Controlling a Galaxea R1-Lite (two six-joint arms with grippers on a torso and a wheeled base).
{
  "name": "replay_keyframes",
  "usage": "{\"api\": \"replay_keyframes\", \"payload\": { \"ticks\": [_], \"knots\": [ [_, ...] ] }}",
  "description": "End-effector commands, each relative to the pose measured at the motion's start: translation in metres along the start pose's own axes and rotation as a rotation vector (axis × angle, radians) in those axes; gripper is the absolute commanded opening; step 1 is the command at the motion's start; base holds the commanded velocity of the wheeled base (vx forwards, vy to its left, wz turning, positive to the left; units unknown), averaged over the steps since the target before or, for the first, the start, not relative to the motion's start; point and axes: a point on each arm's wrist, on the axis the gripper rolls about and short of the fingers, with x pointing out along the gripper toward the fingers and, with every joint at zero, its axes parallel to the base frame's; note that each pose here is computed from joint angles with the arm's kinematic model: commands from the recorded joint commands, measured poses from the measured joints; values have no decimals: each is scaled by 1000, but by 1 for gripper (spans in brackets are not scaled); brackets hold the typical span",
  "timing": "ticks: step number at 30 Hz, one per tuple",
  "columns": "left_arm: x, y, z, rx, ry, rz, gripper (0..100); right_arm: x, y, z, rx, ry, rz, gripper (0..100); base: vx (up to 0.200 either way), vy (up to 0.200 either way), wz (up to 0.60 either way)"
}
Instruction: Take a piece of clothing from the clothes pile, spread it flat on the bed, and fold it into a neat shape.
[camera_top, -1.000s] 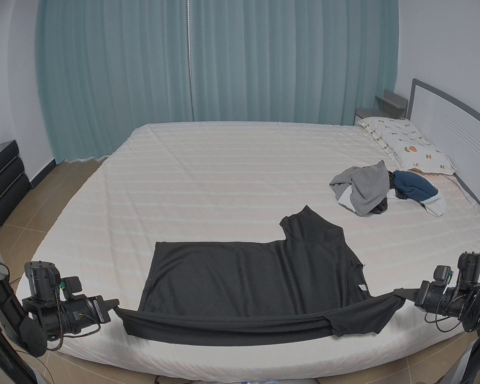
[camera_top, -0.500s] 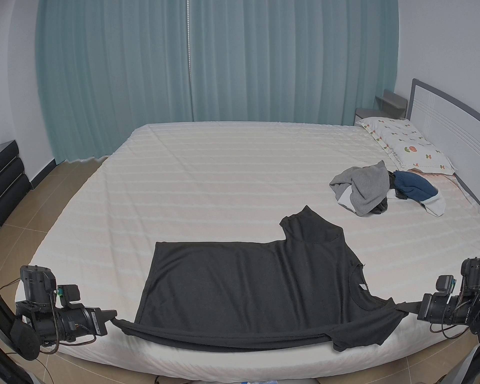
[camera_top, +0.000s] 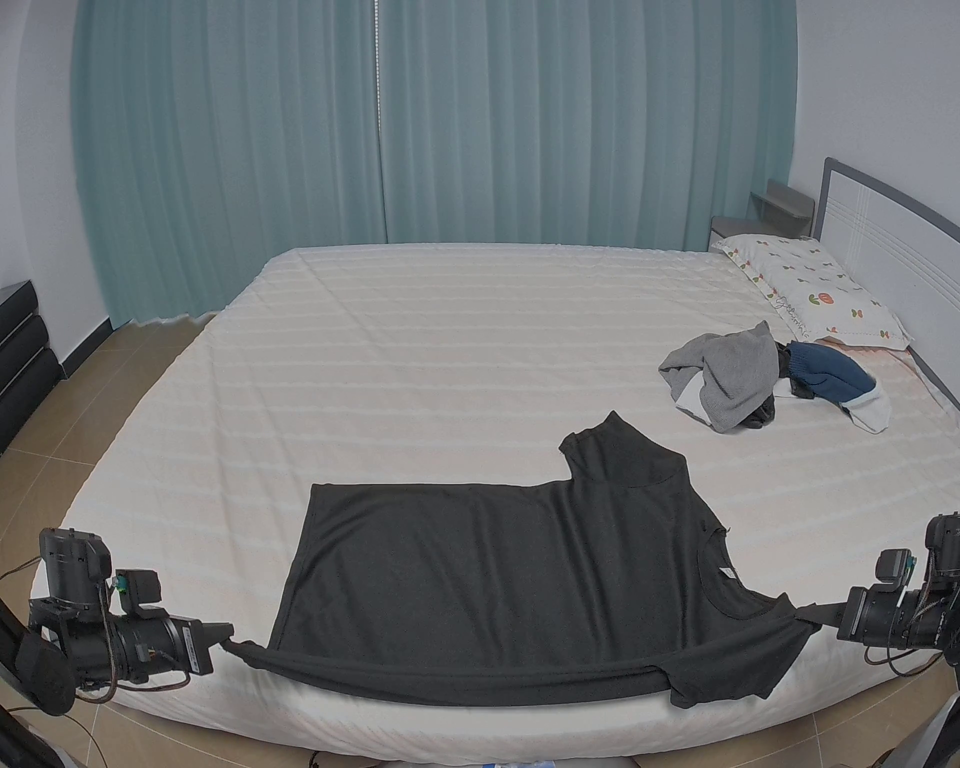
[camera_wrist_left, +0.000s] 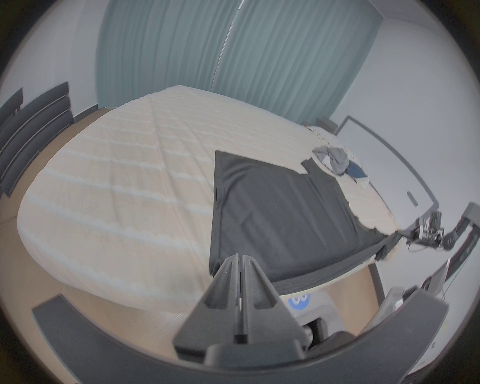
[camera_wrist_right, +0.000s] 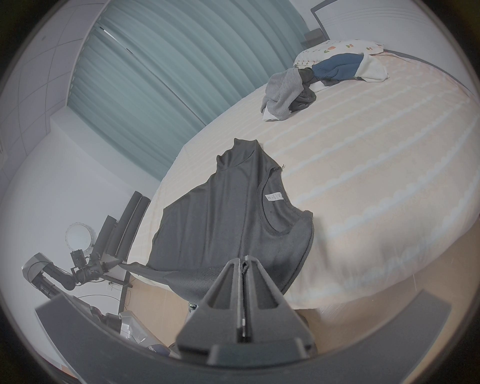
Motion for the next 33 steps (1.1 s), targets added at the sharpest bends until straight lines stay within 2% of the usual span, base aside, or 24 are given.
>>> {"api": "replay_keyframes", "payload": {
  "ticks": [1, 5, 15, 21, 33],
  "knots": [
    [14, -3, 23, -87, -42, -30, 0, 16, -6, 16, 2, 10, -14, 0, 0, 0, 0],
    [24, -2, 33, -149, -48, -35, 0, 28, -8, 29, 0, 16, -16, 0, 0, 0, 0],
    [52, 8, 33, -186, 21, -15, 0, 57, -2, 48, -15, 88, -12, 0, 0, 0, 0],
    [70, 14, 37, -229, 40, 0, 0, 81, -10, 60, 35, 128, -19, 0, 0, 0, 0],
    [97, 23, 35, -247, 90, 16, 0, 110, -25, 67, 50, 154, -37, 0, 0, 0, 0]
  ]
}}
